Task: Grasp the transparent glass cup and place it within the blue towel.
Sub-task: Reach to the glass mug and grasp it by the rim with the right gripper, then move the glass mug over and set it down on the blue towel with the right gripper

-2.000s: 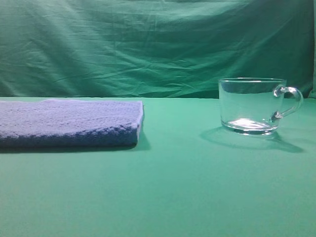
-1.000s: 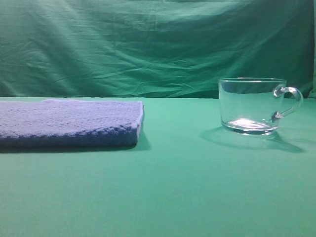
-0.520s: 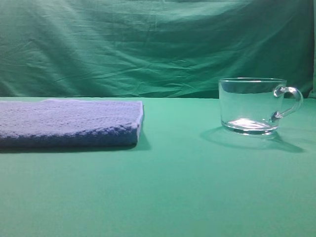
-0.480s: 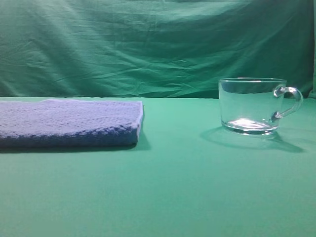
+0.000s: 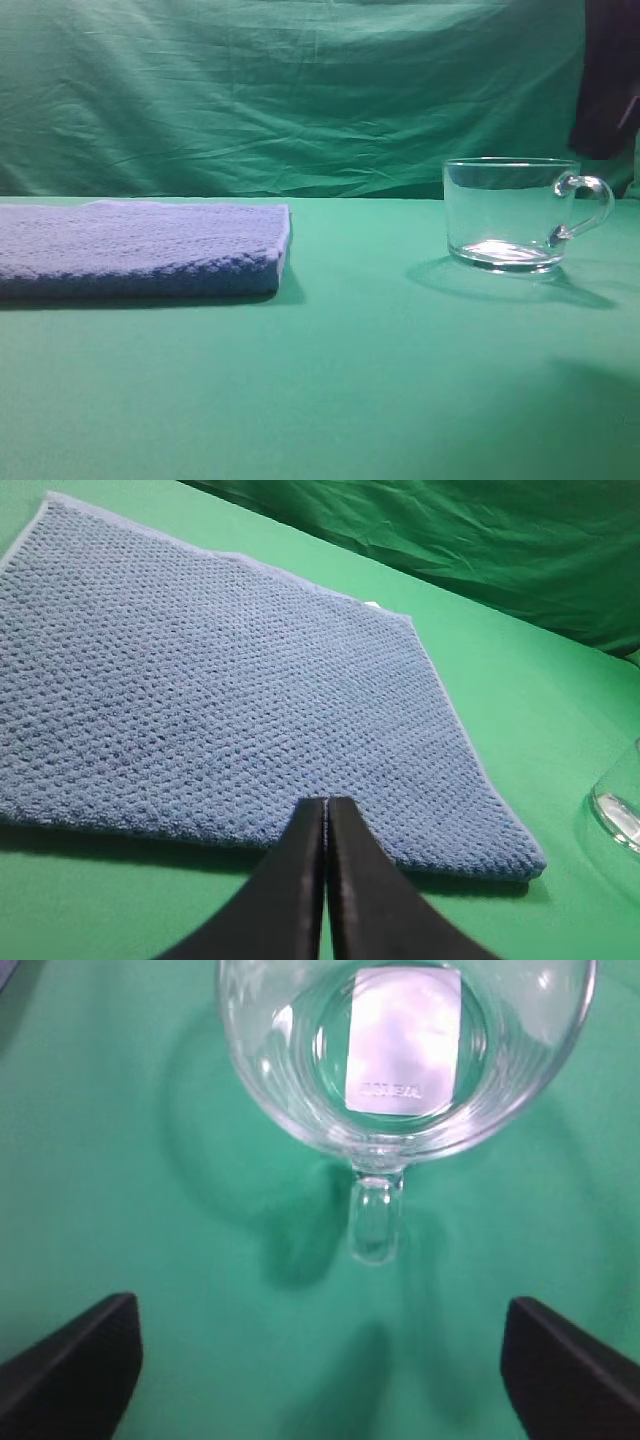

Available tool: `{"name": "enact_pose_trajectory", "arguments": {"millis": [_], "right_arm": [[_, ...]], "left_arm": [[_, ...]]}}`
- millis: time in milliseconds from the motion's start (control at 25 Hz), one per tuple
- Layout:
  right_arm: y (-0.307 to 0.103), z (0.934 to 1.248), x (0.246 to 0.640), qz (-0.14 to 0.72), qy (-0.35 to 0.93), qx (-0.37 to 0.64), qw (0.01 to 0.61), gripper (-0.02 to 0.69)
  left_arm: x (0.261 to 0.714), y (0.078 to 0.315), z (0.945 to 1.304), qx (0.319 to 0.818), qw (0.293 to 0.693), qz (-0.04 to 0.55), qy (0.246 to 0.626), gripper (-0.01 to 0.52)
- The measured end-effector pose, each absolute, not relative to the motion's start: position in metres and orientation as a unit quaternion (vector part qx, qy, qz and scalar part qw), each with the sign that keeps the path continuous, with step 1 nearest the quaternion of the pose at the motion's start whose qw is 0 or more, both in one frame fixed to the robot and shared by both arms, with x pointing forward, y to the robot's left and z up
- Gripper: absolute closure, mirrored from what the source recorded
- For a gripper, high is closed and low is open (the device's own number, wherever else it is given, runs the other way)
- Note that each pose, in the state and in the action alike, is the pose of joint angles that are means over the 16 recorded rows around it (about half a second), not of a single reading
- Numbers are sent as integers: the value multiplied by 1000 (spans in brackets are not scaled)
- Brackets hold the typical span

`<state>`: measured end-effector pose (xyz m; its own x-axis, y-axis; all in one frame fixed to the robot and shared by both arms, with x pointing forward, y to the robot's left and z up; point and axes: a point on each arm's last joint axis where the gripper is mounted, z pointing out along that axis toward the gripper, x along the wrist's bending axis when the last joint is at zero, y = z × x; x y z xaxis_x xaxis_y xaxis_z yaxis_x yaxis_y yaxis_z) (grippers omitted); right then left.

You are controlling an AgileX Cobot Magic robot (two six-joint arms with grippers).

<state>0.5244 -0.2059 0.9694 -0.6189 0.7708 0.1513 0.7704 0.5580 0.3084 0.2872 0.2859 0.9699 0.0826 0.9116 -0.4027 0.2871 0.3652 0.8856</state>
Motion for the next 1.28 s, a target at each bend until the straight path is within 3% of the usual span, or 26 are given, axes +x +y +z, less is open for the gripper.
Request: {"name": "enact_pose_trajectory", "arguments": {"millis": [360,640,960,1280], "right_arm": [[-201,959,549,167,898,407,5,369],[-193,974,560,169,911,377,10,537],[-155,1020,581,208,925,315,52,558],[-80,1052,598,259,932,234,92,558]], "left_arm": [[287,286,970,487,551,283,615,514],[287,286,970,487,551,283,615,514],[287,286,970,487,551,283,615,514],[287,286,970,487,551,283,615,514]]}}
